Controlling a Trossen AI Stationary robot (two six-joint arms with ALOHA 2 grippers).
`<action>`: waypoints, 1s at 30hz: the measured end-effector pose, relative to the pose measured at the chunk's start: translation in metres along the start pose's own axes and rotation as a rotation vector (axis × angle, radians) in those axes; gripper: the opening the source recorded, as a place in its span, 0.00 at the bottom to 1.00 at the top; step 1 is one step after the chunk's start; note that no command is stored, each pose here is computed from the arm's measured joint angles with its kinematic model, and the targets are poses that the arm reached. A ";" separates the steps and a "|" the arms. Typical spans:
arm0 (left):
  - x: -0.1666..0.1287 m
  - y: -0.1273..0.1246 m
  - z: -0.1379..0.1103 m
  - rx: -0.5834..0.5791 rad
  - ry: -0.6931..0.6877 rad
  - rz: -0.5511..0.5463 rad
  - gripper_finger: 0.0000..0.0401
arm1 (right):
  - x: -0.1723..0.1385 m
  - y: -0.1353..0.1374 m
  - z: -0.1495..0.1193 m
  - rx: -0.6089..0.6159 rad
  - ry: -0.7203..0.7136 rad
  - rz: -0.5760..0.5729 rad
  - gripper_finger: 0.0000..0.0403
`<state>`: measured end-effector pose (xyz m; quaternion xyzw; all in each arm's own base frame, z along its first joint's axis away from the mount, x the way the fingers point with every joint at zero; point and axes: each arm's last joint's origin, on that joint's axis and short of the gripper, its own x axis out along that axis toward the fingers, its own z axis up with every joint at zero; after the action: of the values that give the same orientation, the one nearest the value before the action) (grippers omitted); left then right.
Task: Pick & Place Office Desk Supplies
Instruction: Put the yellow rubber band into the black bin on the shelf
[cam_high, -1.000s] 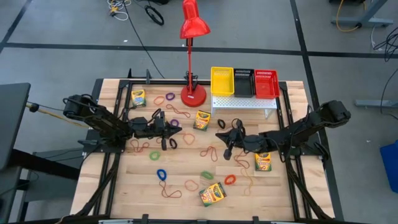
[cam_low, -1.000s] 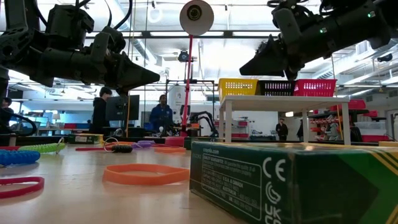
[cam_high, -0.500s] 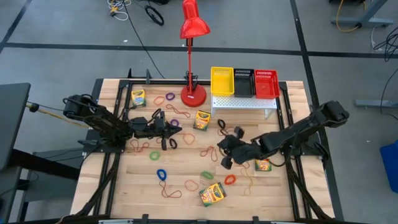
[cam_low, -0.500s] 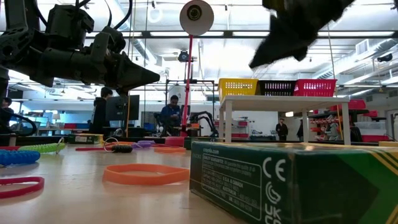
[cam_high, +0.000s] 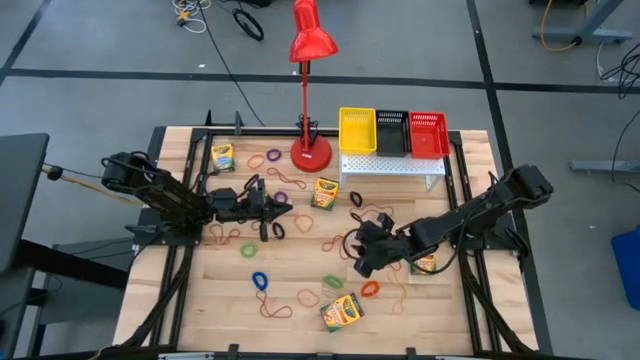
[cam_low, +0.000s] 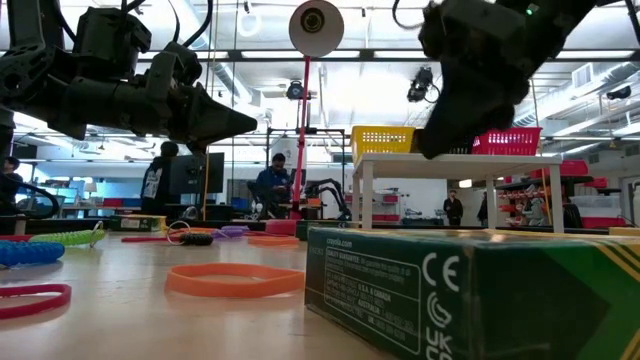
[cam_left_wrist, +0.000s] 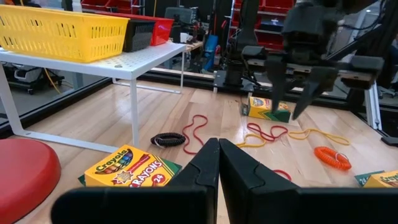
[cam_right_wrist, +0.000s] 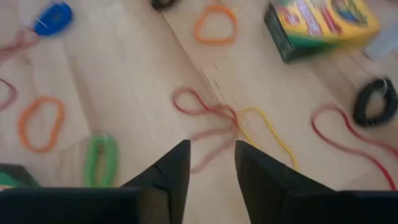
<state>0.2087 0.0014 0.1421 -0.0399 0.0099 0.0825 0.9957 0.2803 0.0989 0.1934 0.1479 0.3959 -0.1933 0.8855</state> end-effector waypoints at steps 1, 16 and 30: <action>0.000 0.000 0.000 0.000 0.001 0.000 0.03 | 0.001 -0.002 0.000 0.003 0.013 -0.007 0.37; 0.000 0.000 0.000 0.000 0.000 0.000 0.03 | 0.004 0.011 0.018 0.042 0.154 -0.069 0.18; 0.000 0.000 0.000 0.000 0.000 0.000 0.03 | 0.038 0.023 0.011 0.080 0.253 -0.162 0.32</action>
<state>0.2087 0.0014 0.1421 -0.0399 0.0100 0.0826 0.9957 0.3210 0.1063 0.1739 0.1736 0.5069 -0.2596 0.8034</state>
